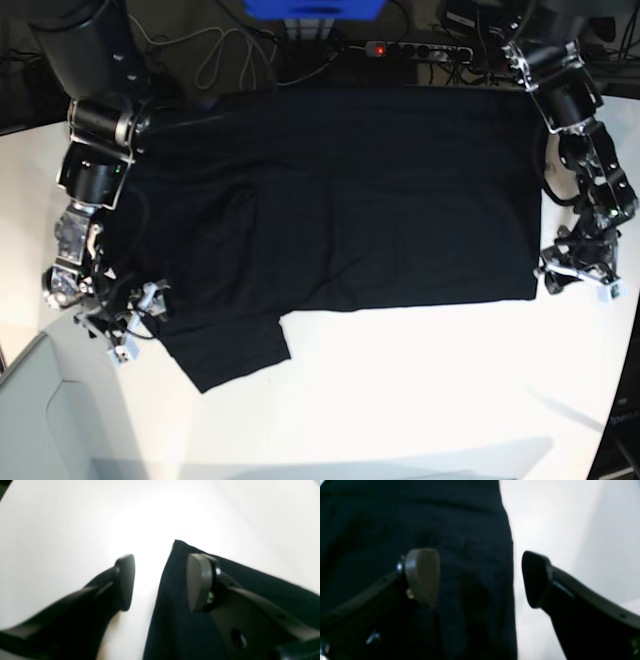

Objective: Fold the T-shirt properly
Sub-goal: 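Reach both grippers to the hem corners and grasp them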

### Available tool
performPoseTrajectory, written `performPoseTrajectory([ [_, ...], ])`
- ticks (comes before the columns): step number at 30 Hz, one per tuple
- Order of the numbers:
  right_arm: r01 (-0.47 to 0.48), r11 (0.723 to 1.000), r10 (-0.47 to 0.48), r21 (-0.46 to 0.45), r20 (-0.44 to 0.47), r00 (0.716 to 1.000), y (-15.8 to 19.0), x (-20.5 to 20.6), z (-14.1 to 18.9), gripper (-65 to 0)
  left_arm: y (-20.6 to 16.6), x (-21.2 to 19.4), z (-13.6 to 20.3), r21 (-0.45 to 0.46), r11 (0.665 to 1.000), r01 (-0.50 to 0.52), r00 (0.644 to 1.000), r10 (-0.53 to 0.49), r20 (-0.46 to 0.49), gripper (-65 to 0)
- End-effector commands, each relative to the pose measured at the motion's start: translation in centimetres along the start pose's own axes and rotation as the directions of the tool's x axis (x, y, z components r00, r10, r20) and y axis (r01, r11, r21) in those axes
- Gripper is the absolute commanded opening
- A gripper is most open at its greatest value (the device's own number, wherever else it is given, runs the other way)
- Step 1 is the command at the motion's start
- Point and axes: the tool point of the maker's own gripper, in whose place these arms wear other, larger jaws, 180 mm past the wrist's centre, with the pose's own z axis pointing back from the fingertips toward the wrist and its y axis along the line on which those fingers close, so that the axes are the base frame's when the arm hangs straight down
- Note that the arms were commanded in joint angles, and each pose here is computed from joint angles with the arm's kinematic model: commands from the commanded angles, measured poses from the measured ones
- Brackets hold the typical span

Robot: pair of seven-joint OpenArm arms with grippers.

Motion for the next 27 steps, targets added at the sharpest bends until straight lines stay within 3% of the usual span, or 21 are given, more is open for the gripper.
performPoseTrajectory([
  [1, 0.036, 0.998, -0.032, -0.053, 0.083, 0.996, -1.9, 2.8, 0.7, -15.4, 0.1, 2.2, -0.1, 0.000, 1.000, 0.028, 0.998, -0.028, 0.053, -32.8],
  [5, 0.124, 0.987, -0.106, -0.106, 0.161, 0.981, -3.1, 3.3, 0.1, -15.3, -0.1, 1.4, -1.9, -0.010, 0.999, 0.050, 0.998, -0.049, 0.042, -32.8],
  [10, 0.218, 0.966, -0.194, -0.137, 0.173, 0.966, -3.5, 1.4, -1.3, -15.3, 0.9, 0.7, -3.4, 0.006, 1.000, -0.002, 0.999, 0.002, 0.046, -32.8],
  [21, 0.275, 0.958, -0.265, -0.082, 0.109, 0.958, -1.1, -3.0, -3.8, -16.0, 1.2, 0.3, -4.1, 0.018, 1.000, -0.014, 0.999, 0.013, 0.034, -32.7],
  [24, 0.274, 0.958, -0.266, -0.085, 0.095, 0.959, -0.9, -3.9, -3.8, -21.2, 1.0, 0.7, -4.5, 0.033, 0.999, 0.022, 0.999, -0.023, 0.027, -32.7],
  [27, 0.274, 0.958, -0.267, -0.085, 0.092, 0.959, -0.9, -4.1, -3.8, -32.7, 0.0, 0.3, -4.9, 0.025, 0.999, 0.036, 0.999, -0.036, 0.020, -32.7],
])
